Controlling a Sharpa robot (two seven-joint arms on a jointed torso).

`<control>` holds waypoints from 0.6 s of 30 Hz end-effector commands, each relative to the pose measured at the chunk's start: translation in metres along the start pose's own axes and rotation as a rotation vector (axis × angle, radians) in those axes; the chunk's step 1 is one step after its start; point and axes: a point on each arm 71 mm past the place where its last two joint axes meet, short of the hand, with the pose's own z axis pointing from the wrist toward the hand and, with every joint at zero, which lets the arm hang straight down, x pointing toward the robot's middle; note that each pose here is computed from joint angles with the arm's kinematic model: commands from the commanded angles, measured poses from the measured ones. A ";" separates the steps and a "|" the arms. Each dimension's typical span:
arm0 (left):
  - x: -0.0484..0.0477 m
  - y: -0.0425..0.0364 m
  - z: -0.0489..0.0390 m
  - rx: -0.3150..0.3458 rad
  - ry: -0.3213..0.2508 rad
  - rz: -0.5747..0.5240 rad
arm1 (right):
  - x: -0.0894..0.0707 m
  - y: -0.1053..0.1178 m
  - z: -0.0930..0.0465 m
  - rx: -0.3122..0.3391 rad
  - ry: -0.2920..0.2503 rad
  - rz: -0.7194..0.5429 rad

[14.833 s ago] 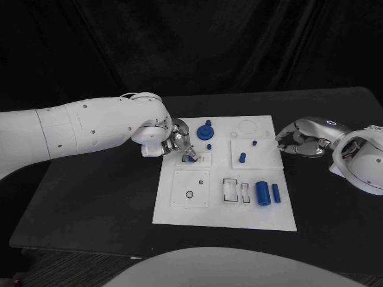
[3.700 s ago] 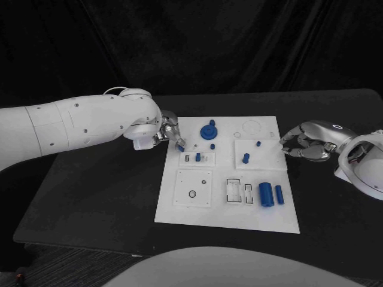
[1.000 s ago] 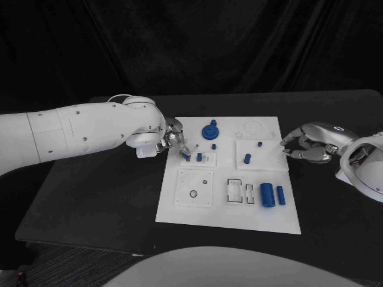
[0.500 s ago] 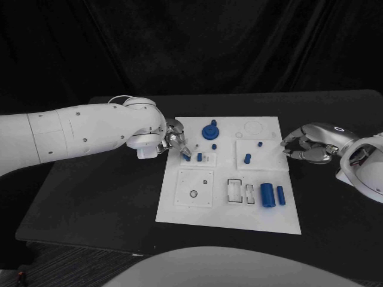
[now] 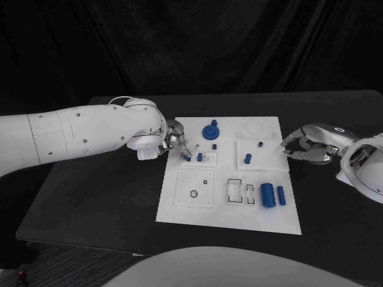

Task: Assemble the parts on the task board

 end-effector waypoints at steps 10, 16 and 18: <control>0.0028 -0.0003 0.0013 0.000 0.014 0.009 | 0.001 0.000 0.000 0.004 0.002 0.000; 0.0025 -0.0001 0.0019 -0.002 0.012 0.007 | 0.002 0.000 0.000 0.003 0.003 0.000; 0.0023 0.0000 0.0021 -0.003 0.010 0.006 | 0.002 0.000 0.000 0.003 0.003 0.000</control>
